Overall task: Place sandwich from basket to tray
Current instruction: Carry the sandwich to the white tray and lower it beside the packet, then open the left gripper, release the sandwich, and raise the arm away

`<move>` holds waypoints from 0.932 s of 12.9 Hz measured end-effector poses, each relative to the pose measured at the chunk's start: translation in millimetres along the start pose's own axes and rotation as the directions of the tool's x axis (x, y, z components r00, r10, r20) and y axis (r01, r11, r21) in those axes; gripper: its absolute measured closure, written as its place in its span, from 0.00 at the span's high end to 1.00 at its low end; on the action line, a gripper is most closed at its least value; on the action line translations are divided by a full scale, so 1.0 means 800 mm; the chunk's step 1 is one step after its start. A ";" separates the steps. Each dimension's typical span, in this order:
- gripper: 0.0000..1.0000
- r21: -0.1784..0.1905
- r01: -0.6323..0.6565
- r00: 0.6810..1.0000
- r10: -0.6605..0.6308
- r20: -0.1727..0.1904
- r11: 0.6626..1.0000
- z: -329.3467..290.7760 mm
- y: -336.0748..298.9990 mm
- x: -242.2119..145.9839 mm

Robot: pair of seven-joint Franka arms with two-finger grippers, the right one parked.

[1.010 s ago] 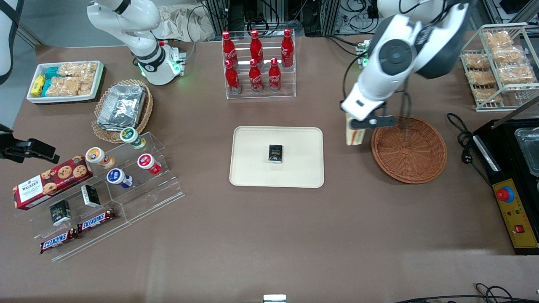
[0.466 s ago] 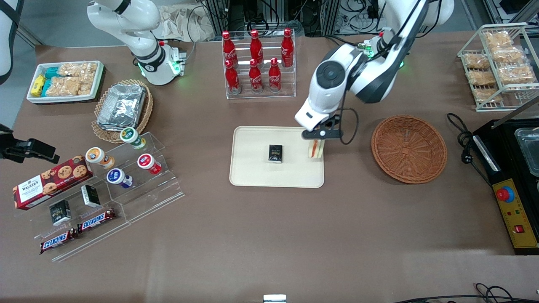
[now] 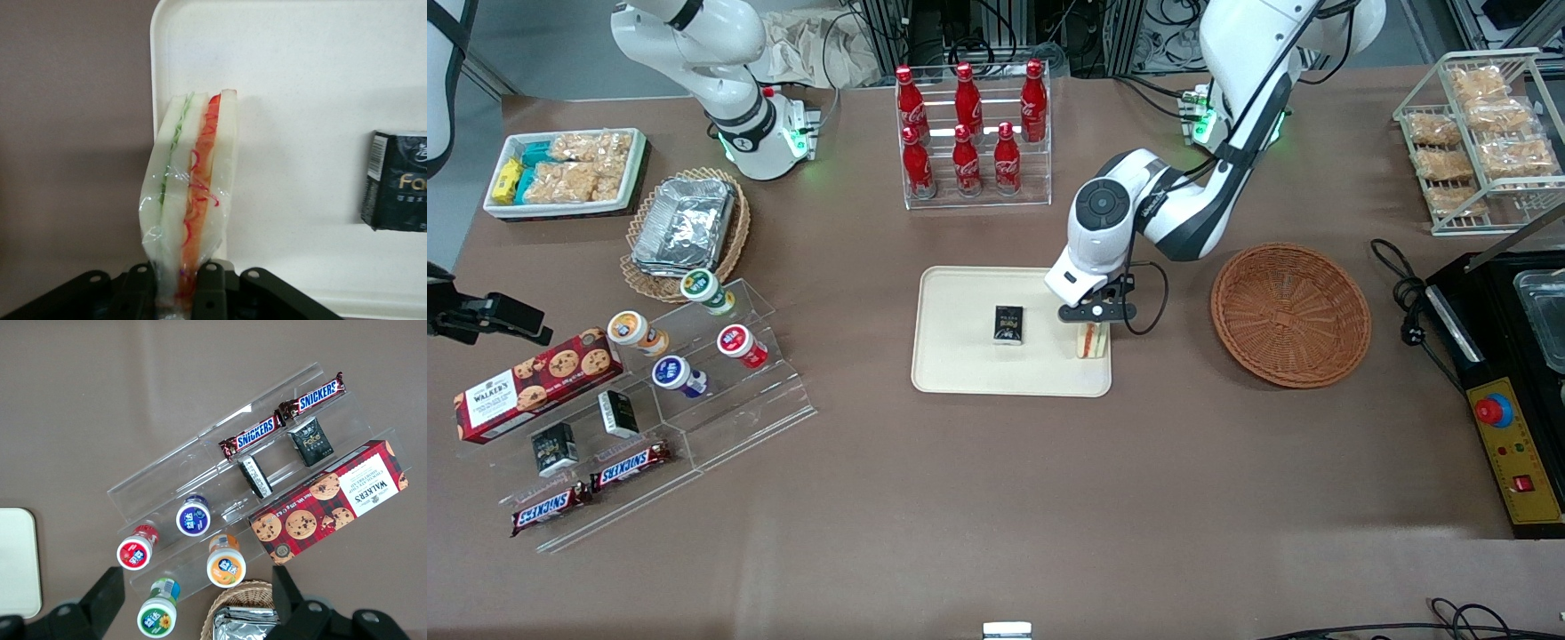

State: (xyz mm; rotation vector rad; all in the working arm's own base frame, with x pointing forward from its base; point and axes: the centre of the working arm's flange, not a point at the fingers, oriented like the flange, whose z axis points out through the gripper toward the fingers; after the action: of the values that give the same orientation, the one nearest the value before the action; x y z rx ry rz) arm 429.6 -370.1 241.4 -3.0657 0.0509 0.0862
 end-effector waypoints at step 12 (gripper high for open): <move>1.00 0.129 0.098 0.995 -0.101 0.015 0.987 -0.101 0.017 0.027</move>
State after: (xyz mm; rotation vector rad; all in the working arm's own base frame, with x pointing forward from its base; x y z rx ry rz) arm 455.2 -390.4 319.9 -2.9328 -0.0937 0.1051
